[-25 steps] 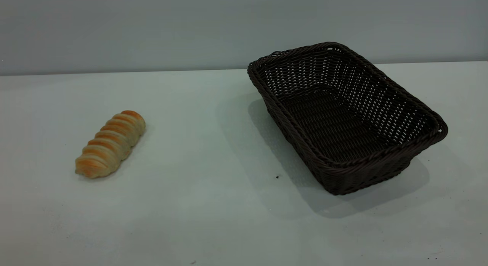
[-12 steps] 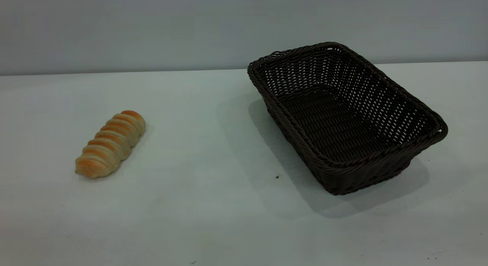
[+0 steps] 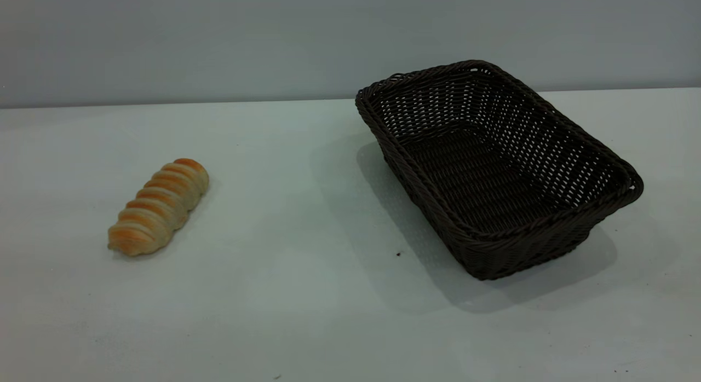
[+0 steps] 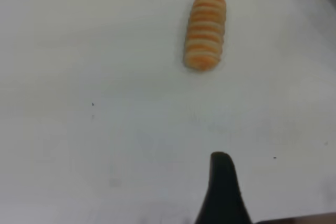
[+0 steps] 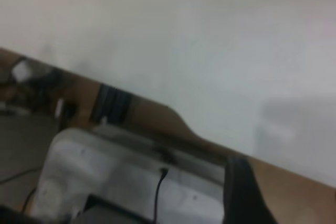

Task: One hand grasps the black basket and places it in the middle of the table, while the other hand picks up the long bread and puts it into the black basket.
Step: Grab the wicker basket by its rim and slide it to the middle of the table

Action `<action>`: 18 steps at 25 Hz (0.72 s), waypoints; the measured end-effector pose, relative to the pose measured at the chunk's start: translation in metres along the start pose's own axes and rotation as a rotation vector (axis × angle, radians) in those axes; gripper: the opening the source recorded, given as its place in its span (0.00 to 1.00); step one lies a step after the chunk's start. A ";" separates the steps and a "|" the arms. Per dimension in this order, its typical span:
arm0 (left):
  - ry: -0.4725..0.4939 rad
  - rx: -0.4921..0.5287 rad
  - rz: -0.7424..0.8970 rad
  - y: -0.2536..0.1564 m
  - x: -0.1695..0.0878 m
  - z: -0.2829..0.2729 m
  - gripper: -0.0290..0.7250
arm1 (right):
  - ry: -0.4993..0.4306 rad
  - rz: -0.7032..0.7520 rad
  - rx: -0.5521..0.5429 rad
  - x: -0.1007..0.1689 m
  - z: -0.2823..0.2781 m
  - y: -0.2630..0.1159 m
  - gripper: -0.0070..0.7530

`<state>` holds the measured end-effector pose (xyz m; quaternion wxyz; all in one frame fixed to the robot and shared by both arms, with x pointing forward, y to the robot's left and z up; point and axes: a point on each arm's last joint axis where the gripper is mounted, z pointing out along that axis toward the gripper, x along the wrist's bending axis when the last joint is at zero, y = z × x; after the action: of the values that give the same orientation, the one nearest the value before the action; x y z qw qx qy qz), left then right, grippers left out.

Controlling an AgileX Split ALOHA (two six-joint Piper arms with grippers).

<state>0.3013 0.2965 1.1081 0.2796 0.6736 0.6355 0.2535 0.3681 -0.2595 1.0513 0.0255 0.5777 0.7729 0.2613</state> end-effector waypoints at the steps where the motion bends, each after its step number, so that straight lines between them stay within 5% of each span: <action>1: 0.000 0.013 0.000 0.001 0.000 0.002 0.81 | 0.014 0.004 0.011 -0.002 0.006 0.004 0.59; 14: 0.001 0.036 0.000 0.004 0.000 0.007 0.81 | 0.078 -0.079 0.169 0.018 0.101 0.053 0.59; 18: 0.001 0.037 0.000 0.004 0.000 0.007 0.81 | 0.038 0.022 0.087 0.012 0.130 0.080 0.59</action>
<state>0.3086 0.2960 1.1057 0.2670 0.6784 0.6402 0.2420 0.4787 -0.1842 0.9770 -0.0175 0.5816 0.7775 0.2385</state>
